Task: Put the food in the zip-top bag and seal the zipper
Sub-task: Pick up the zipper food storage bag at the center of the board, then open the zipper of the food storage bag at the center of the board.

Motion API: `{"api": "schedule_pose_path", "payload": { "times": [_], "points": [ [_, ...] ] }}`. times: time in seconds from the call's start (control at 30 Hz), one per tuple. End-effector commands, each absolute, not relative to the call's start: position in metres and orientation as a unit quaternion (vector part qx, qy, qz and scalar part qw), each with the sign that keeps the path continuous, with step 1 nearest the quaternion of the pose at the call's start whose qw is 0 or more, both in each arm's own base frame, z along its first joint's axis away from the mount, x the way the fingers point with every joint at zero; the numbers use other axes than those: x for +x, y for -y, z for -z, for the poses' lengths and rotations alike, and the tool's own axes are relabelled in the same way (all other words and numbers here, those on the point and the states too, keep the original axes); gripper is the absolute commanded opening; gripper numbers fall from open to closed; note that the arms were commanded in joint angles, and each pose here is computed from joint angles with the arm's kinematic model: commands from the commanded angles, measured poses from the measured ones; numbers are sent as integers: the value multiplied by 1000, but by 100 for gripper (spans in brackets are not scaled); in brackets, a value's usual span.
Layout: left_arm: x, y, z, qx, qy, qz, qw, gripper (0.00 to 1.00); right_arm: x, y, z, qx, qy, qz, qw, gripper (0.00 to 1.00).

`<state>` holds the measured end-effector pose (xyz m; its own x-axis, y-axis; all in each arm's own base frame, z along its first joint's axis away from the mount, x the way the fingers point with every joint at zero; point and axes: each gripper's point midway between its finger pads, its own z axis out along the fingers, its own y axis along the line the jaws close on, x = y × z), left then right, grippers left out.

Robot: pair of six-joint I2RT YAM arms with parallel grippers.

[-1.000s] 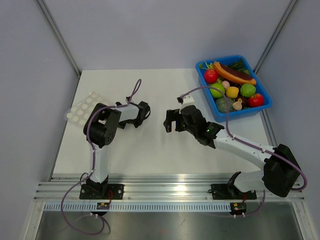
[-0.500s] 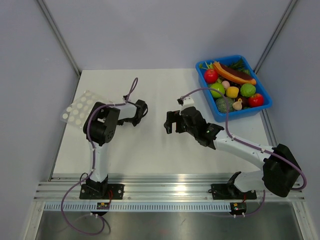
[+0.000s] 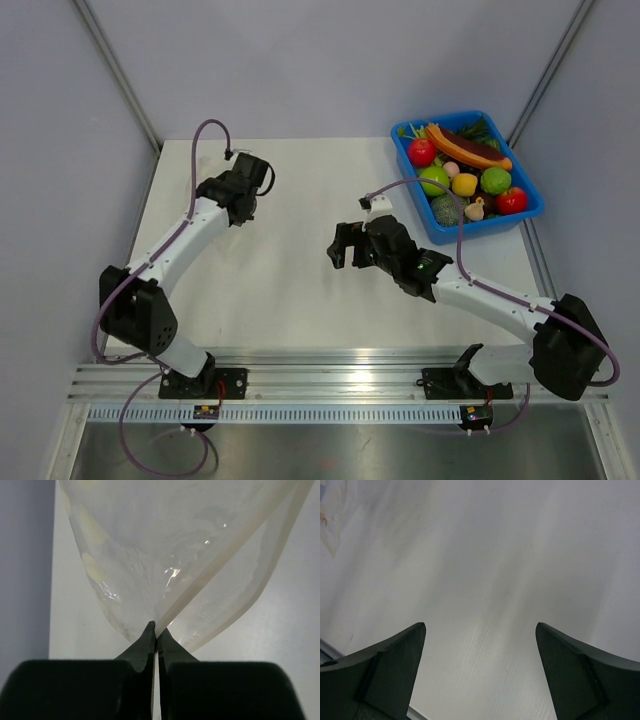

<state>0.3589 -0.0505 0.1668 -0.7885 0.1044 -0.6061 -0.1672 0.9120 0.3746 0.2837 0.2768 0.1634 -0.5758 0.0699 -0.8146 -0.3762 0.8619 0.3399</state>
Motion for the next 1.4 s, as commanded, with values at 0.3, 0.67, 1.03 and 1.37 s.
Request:
{"api": "schedule_pose_path", "payload": {
  "times": [0.3,0.67,1.03,1.37],
  "points": [
    [328,152,-178,11,-949,56,309,0,281,-336,-230,-113,-821,-289,478,99],
    [315,170,-198,12,-942,123,312,0,303,-393,-236,-76,-805,-351,472,100],
    [289,155,-206,38,-938,123,322,0,337,-423,-178,-56,-828,-352,434,84],
    [295,146,-214,53,-935,96,337,0,345,-410,-207,-69,-819,-350,450,0]
  ]
}}
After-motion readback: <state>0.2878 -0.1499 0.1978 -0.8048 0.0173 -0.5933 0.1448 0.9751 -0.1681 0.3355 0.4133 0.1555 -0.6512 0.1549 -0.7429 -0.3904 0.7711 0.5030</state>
